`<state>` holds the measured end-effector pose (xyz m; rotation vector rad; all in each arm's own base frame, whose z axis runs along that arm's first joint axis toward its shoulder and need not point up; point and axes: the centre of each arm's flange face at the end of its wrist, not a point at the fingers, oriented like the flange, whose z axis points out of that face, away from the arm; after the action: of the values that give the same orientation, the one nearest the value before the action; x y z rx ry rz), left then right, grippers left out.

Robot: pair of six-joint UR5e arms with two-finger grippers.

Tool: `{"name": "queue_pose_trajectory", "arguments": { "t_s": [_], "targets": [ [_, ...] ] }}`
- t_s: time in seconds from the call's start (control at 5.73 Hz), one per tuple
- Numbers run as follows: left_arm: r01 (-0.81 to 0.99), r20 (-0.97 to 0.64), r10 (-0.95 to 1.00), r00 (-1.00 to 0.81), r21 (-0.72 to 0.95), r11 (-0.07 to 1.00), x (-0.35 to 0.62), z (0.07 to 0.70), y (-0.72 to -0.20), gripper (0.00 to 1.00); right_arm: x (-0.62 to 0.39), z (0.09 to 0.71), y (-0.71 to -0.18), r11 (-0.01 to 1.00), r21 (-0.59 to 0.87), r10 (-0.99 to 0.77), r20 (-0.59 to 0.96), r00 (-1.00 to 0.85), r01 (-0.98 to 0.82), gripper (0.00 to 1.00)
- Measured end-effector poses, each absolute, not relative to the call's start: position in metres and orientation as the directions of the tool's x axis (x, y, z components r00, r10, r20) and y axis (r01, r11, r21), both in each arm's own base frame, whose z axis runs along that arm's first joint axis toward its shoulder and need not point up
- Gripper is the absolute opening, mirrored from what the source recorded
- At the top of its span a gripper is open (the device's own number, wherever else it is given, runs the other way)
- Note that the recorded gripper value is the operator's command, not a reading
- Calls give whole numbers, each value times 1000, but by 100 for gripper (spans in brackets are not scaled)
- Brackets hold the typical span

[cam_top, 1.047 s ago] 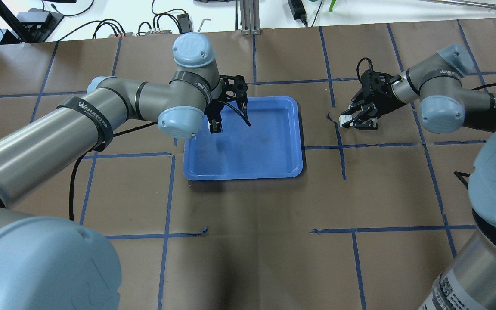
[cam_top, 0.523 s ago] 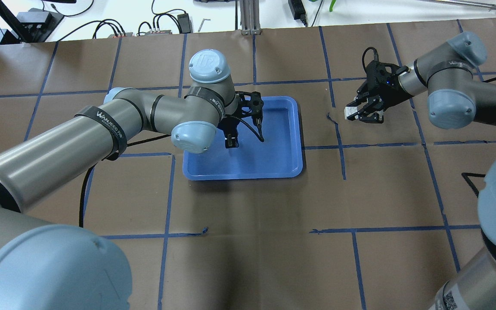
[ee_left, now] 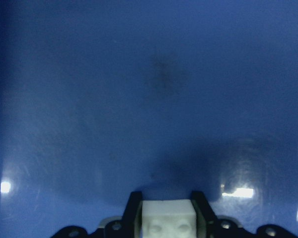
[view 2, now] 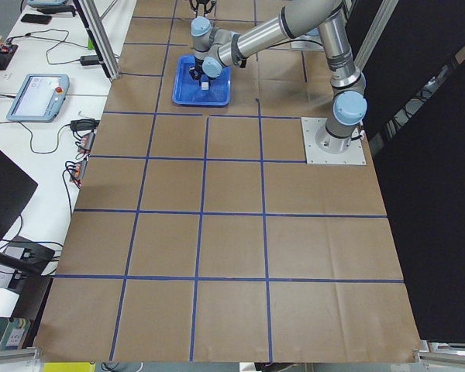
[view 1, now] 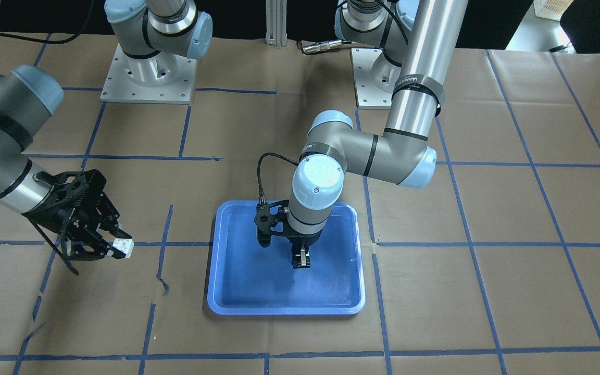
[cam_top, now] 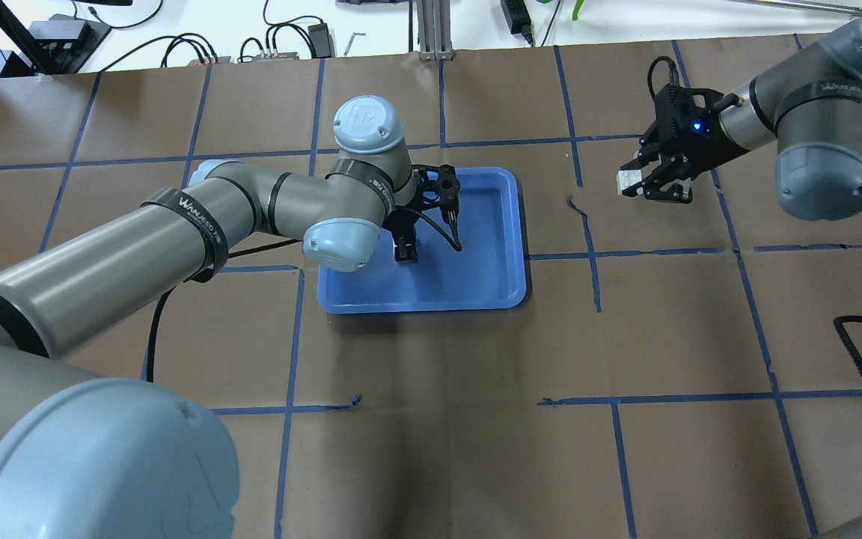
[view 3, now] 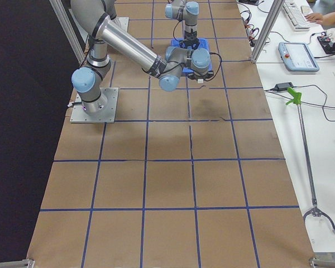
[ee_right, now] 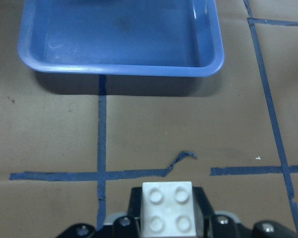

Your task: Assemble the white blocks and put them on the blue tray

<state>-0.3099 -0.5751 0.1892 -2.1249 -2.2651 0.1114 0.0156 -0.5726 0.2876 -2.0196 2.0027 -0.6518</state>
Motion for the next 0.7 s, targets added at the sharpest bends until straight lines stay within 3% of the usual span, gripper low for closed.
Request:
{"name": "queue_pose_trajectory", "arguments": {
  "t_s": [0.35,0.52,0.7],
  "targets": [
    [995,-13,997,-77,-67,76,-304,253,-568,100,26,304,-551,-69,-466,-990,138,5,-882,22],
    [990,17,991,-134,-53,134,-284,299,-558,100,29,302,-549,-69,-471,-992,129,8,-880,22],
    [965,42,965,-257,-39,259,-252,344,-546,100,37,298,-550,-68,-478,-993,119,12,-875,22]
  ]
}}
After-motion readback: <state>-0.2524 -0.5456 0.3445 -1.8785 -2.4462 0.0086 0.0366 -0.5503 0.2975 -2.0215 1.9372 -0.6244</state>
